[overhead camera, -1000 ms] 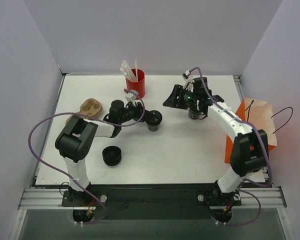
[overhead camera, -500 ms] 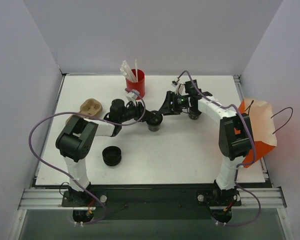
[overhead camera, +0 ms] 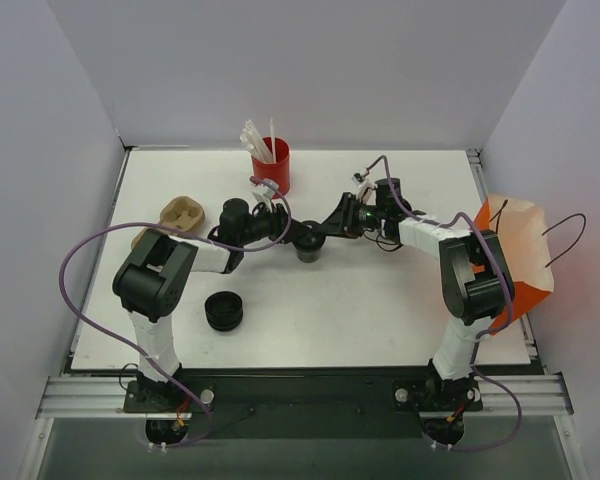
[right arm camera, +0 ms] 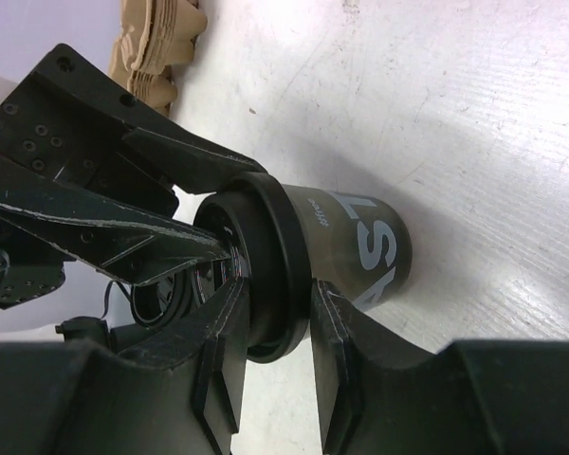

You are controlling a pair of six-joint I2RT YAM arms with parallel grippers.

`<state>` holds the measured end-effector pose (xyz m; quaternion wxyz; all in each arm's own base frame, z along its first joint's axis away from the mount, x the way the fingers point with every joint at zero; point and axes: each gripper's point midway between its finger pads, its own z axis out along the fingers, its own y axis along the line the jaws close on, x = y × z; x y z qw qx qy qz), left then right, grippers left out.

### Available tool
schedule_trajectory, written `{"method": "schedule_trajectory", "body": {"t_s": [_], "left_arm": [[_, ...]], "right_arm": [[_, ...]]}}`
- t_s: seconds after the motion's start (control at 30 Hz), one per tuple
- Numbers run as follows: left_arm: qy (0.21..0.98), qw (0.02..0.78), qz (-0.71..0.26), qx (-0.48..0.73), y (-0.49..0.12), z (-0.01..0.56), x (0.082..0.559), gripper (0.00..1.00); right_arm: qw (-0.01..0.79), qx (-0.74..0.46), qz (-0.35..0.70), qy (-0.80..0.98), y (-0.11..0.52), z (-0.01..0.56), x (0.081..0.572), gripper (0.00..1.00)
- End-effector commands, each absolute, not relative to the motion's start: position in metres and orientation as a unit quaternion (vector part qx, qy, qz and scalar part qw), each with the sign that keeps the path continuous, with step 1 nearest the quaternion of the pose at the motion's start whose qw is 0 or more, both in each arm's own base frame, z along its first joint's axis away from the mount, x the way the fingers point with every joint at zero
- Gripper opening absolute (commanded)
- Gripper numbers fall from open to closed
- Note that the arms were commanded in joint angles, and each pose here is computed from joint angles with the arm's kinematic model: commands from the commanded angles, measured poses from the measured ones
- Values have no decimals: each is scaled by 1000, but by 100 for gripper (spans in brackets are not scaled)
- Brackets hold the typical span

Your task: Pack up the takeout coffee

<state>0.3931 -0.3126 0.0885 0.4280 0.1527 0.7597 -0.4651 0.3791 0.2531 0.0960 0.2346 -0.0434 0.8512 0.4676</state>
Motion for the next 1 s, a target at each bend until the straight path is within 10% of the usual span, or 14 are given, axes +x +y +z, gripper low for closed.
{"method": "schedule_trajectory", "body": {"t_s": [0.0,0.37,0.73,0.97], "left_arm": [[921,174,-334,97,-253,-86,289,47],[928,163,-323,90,-252,-99,282,47],[933,161,-312,80,-247,-109,274,47],[936,154,-306,78,-242,-117,268,47]], "right_arm": [[144,-18,463,874,258,46,340,19],[114,55,501,856,274,12,323,19],[76,48,324,942,244,-60,264,20],[120,69,451,881,274,-25,281,19]]}}
